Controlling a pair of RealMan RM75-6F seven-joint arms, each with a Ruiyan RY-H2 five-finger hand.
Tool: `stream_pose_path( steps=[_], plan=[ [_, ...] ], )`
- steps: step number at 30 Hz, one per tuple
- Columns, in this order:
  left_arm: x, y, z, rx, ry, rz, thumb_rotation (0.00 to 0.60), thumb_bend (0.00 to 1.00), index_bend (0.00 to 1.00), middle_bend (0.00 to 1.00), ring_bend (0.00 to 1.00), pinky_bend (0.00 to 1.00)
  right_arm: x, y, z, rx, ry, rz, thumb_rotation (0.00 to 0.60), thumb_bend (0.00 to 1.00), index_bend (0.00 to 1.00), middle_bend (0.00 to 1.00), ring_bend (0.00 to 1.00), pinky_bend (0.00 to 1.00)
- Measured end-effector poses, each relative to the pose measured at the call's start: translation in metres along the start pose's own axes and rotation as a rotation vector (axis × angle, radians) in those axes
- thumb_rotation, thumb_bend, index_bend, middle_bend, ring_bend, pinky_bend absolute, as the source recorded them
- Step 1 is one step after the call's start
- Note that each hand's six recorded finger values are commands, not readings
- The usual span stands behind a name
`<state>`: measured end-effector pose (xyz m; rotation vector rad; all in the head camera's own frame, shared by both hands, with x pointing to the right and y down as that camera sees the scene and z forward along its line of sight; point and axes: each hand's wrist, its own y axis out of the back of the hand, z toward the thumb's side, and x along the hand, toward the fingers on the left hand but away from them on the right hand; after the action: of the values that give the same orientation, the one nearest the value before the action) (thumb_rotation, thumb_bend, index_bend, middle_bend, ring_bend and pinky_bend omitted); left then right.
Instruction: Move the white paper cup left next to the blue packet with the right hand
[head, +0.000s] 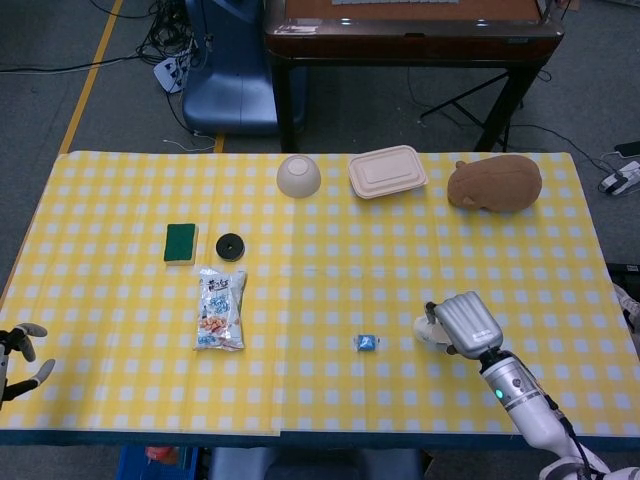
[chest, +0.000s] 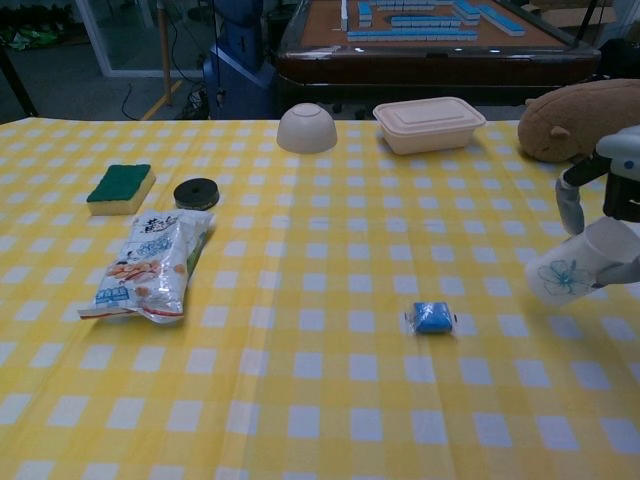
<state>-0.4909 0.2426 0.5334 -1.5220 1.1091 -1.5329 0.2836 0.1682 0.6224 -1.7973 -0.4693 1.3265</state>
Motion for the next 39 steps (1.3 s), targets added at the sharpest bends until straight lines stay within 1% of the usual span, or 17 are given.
stream_pose_path(
  steps=[4,8,13,16,18,22,32,35,38,39],
  plan=[
    [0.000,-0.002,0.001,0.006,-0.001,-0.005,0.600,0.25,0.52,0.62,0.49,0.62,-0.004,0.004,-0.016,-0.133,0.000,-0.053,0.600,0.00,0.53,1.00,1.00,1.00],
    [0.001,-0.003,0.001,0.009,0.000,-0.009,0.600,0.25,0.52,0.62,0.49,0.62,-0.011,0.002,-0.030,-0.270,0.011,-0.094,0.600,0.00,0.53,1.00,1.00,1.00],
    [0.001,-0.003,0.000,0.008,0.003,-0.007,0.600,0.25,0.52,0.62,0.49,0.62,-0.023,-0.005,-0.045,-0.454,0.040,-0.119,0.600,0.00,0.53,1.00,1.00,1.00],
    [0.001,-0.002,0.000,0.007,0.003,-0.007,0.600,0.25,0.52,0.62,0.49,0.62,-0.032,-0.011,-0.052,-0.528,0.062,-0.117,0.600,0.00,0.53,1.00,1.00,1.00],
    [0.001,-0.003,0.000,0.007,0.002,-0.009,0.600,0.25,0.52,0.62,0.49,0.62,-0.039,-0.014,-0.053,-0.555,0.075,-0.109,0.600,0.00,0.53,1.00,1.00,1.00],
    [0.000,-0.001,0.000,0.003,0.004,-0.005,0.600,0.25,0.52,0.62,0.49,0.62,-0.056,-0.021,-0.047,-0.603,0.108,-0.060,0.600,0.00,0.53,1.00,1.00,1.00],
    [0.001,0.000,-0.003,-0.002,0.018,-0.004,0.600,0.25,0.52,0.62,0.49,0.62,-0.076,-0.027,-0.039,-0.728,0.140,0.052,0.600,0.00,0.52,1.00,1.00,1.00],
    [0.001,0.000,-0.004,-0.003,0.019,-0.003,0.600,0.25,0.50,0.62,0.49,0.62,-0.080,-0.030,-0.042,-0.741,0.133,0.079,0.600,0.00,0.46,1.00,1.00,1.00],
    [0.001,0.000,-0.004,-0.002,0.019,-0.002,0.600,0.25,0.49,0.62,0.49,0.62,-0.084,-0.033,-0.045,-0.742,0.120,0.097,0.600,0.00,0.37,1.00,1.00,1.00],
    [0.001,0.000,-0.004,-0.001,0.019,-0.003,0.600,0.25,0.49,0.62,0.49,0.62,-0.085,-0.034,-0.046,-0.741,0.117,0.100,0.600,0.00,0.32,1.00,1.00,1.00]
  ],
)
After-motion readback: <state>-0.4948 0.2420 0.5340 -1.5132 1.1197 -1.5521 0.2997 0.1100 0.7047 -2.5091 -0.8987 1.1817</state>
